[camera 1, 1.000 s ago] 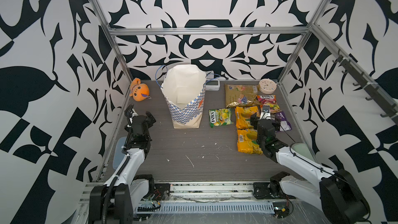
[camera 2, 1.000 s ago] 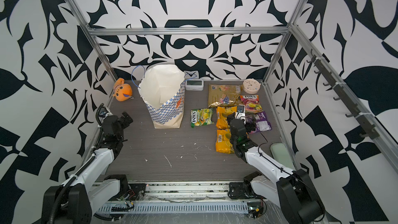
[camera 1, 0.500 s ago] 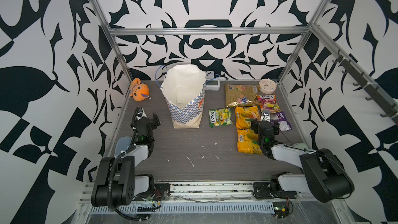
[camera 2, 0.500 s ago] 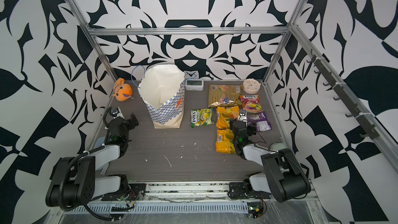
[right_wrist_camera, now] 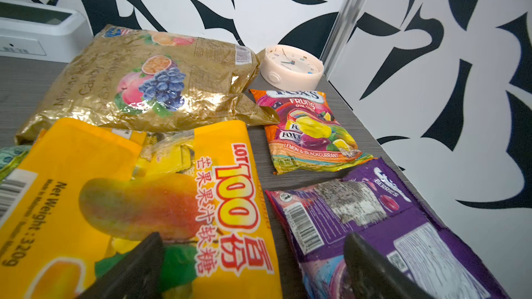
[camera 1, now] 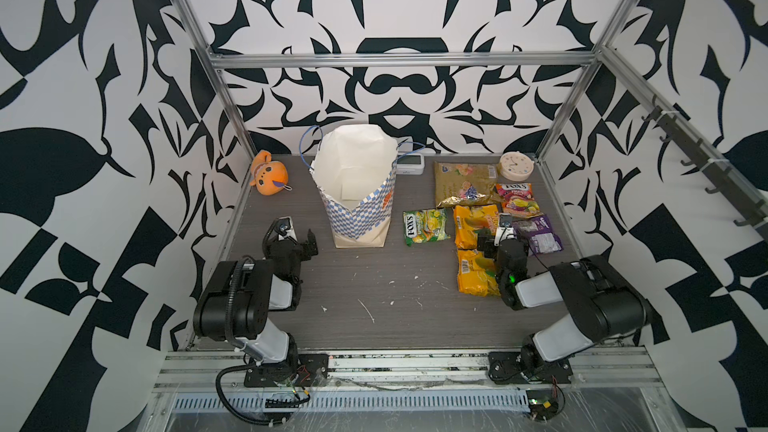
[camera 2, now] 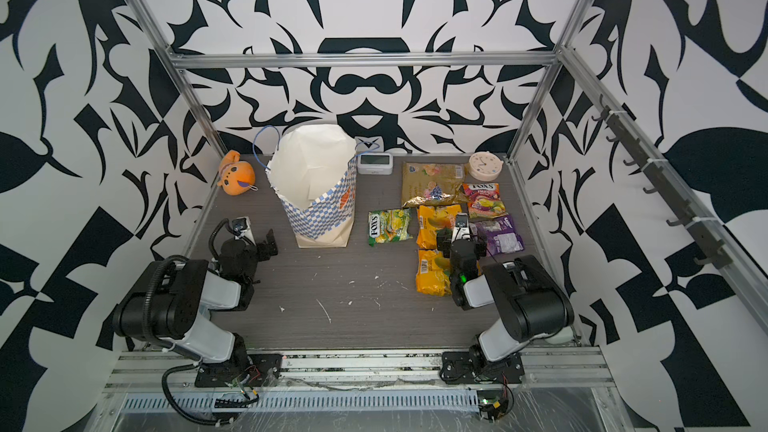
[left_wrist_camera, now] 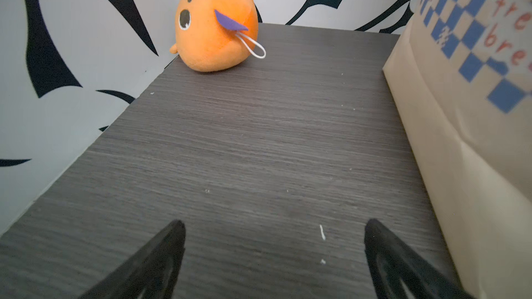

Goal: Take the snacks out of the paper bag
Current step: Reset both arms

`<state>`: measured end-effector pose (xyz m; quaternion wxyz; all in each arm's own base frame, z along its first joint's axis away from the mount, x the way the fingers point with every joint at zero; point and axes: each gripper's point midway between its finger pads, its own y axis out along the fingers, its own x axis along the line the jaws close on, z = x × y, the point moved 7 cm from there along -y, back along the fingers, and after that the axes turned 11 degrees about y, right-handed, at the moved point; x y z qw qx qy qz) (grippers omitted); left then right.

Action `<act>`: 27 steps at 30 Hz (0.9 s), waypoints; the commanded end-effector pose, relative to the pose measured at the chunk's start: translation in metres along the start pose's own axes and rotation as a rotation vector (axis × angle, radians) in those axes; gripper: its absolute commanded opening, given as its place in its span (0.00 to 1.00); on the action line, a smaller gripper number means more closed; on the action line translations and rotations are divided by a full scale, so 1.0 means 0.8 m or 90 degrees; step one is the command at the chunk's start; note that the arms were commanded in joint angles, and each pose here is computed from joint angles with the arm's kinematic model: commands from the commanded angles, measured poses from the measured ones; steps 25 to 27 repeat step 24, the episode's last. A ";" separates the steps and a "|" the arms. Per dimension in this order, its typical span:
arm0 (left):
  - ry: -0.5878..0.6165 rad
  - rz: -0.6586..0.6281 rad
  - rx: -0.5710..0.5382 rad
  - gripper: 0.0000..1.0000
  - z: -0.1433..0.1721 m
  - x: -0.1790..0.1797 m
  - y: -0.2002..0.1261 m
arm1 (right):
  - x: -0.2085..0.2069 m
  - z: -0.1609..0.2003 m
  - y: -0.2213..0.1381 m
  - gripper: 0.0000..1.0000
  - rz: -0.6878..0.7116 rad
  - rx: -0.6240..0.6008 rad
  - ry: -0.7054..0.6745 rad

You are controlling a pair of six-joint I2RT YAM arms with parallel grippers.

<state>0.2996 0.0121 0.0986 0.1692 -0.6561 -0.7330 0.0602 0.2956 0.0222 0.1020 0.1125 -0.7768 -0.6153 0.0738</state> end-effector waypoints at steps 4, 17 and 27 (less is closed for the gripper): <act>-0.055 0.014 0.031 1.00 -0.027 0.022 0.032 | -0.009 -0.015 0.032 1.00 -0.023 0.055 0.040; -0.048 0.015 0.029 1.00 -0.026 0.021 0.032 | -0.016 -0.014 0.032 1.00 -0.021 0.062 0.052; -0.049 0.015 0.030 0.99 -0.026 0.021 0.032 | -0.014 -0.015 0.032 1.00 -0.031 0.063 0.048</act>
